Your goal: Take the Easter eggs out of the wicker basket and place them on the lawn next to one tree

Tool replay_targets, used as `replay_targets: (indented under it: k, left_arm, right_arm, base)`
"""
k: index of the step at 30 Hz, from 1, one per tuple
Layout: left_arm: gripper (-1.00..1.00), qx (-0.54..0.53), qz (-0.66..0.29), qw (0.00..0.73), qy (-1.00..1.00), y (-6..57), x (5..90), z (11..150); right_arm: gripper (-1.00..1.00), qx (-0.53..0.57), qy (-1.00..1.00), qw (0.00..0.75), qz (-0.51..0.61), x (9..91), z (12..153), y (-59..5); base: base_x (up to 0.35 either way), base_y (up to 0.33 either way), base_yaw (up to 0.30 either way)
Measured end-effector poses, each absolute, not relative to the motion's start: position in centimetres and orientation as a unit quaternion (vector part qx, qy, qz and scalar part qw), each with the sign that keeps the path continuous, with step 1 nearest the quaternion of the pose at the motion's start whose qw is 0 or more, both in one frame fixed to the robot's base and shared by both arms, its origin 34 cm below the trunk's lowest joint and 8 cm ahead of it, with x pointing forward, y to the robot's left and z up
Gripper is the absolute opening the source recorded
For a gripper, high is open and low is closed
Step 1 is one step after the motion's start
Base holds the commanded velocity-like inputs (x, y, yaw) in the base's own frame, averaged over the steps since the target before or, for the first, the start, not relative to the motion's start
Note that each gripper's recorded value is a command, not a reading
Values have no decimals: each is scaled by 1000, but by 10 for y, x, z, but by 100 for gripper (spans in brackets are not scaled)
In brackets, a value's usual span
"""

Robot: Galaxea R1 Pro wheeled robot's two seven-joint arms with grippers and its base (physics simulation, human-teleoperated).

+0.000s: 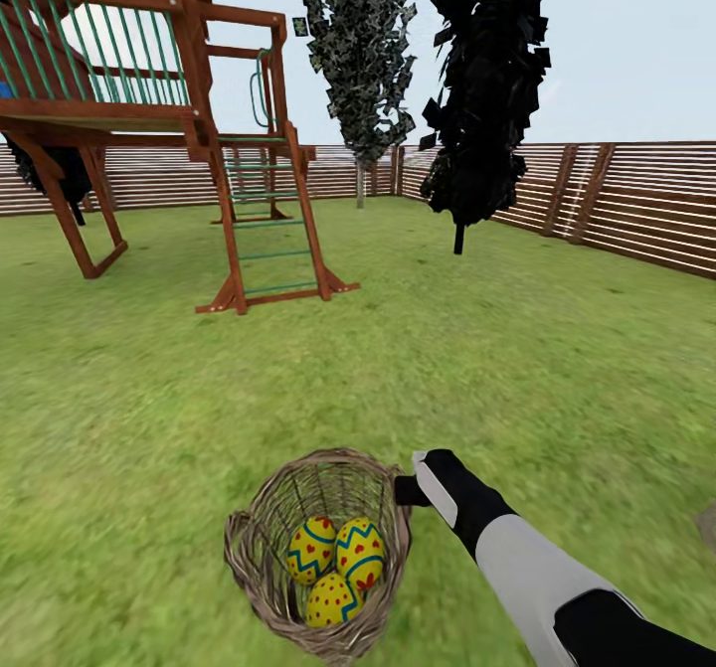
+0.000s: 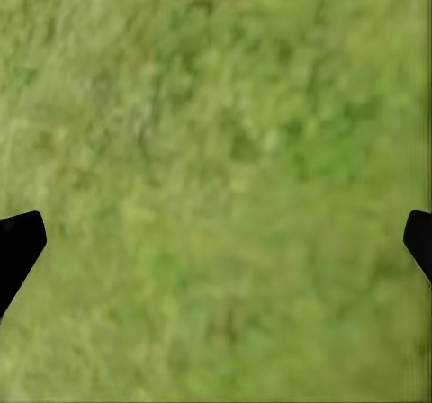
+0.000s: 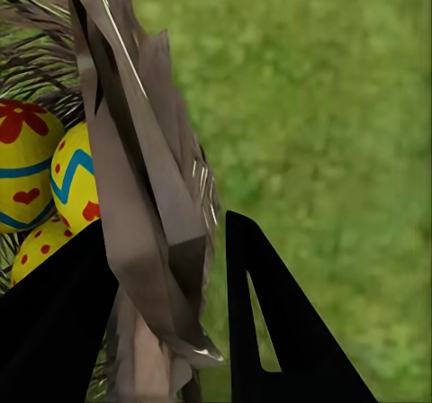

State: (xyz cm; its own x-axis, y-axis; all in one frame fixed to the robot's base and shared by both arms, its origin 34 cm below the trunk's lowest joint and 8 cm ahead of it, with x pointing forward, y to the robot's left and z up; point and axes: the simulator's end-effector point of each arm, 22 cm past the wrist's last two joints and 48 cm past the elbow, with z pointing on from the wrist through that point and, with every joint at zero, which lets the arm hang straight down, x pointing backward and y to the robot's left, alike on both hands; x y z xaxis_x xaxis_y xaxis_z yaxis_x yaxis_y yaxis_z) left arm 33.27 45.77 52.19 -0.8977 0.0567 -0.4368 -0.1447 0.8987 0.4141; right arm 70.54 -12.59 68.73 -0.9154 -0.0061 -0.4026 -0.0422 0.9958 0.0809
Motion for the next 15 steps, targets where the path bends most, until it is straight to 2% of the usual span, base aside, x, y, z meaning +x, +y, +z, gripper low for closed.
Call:
replay_targets:
  k: [15]
  left_arm:
    - [100,-23,224,225,948,458,333,522]
  right_arm:
    - [-100,-13,978,205,44,705,687,-125]
  base:
    - [337,0,0]
